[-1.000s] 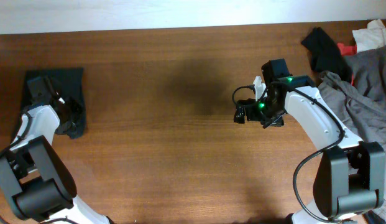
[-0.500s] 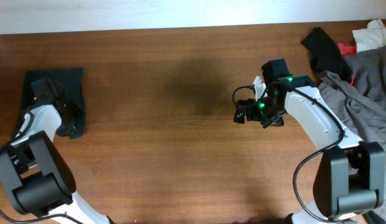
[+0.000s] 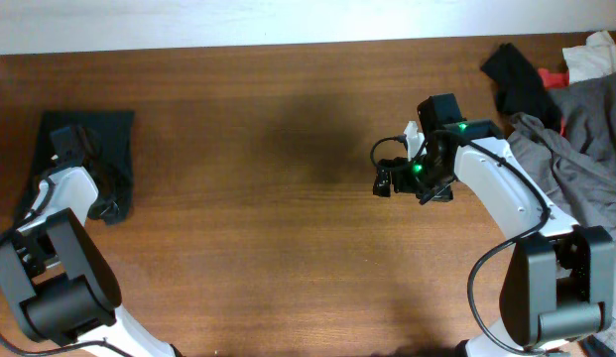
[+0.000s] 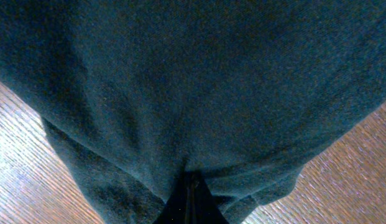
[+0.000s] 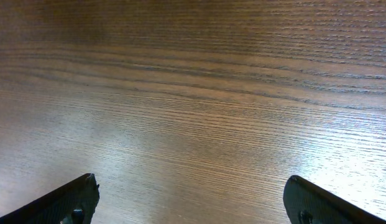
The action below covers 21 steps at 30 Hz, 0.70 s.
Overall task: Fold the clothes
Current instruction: 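Smooth the square's top with the left gripper while the right gripper waits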
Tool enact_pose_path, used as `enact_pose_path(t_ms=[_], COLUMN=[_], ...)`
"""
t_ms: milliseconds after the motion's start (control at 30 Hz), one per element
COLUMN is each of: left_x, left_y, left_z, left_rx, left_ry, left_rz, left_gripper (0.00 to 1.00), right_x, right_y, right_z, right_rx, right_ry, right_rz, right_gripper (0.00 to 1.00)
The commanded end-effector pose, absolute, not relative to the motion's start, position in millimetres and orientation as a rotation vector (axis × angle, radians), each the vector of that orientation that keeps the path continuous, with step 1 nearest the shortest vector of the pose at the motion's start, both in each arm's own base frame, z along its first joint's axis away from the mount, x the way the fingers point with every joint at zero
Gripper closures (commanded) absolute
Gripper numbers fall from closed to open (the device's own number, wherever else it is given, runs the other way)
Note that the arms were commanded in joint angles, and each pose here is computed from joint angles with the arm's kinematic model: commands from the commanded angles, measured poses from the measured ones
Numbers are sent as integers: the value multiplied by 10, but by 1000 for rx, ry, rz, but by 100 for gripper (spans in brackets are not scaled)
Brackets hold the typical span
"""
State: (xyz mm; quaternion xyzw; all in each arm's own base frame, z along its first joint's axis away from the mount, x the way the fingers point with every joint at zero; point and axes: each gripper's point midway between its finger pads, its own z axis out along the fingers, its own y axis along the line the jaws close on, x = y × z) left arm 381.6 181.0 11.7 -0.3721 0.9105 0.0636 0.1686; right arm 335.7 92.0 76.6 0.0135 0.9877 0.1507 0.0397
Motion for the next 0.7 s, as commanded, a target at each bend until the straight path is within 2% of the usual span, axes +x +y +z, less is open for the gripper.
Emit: enact_pose_path(t_ms=[0, 533, 567, 667], left_x=[3827, 4150, 4163, 4186], left_y=[1791, 1440, 1411, 1331], left_z=[109, 1333, 1349, 1345], left_rx=[-1043, -832, -822, -800], left_ry=[2600, 2347, 2345, 2354], left_rz=[158, 64, 62, 54], left_gripper=[100, 99, 96, 77], right_x=[3408, 3408, 3409, 3409], right_y=[893, 893, 893, 893], right_z=[861, 861, 861, 861], right_rx=[29, 29, 29, 29], right_ry=[2993, 2993, 2993, 2993], right_rz=[445, 445, 445, 445], right_gripper=[1, 1, 1, 1])
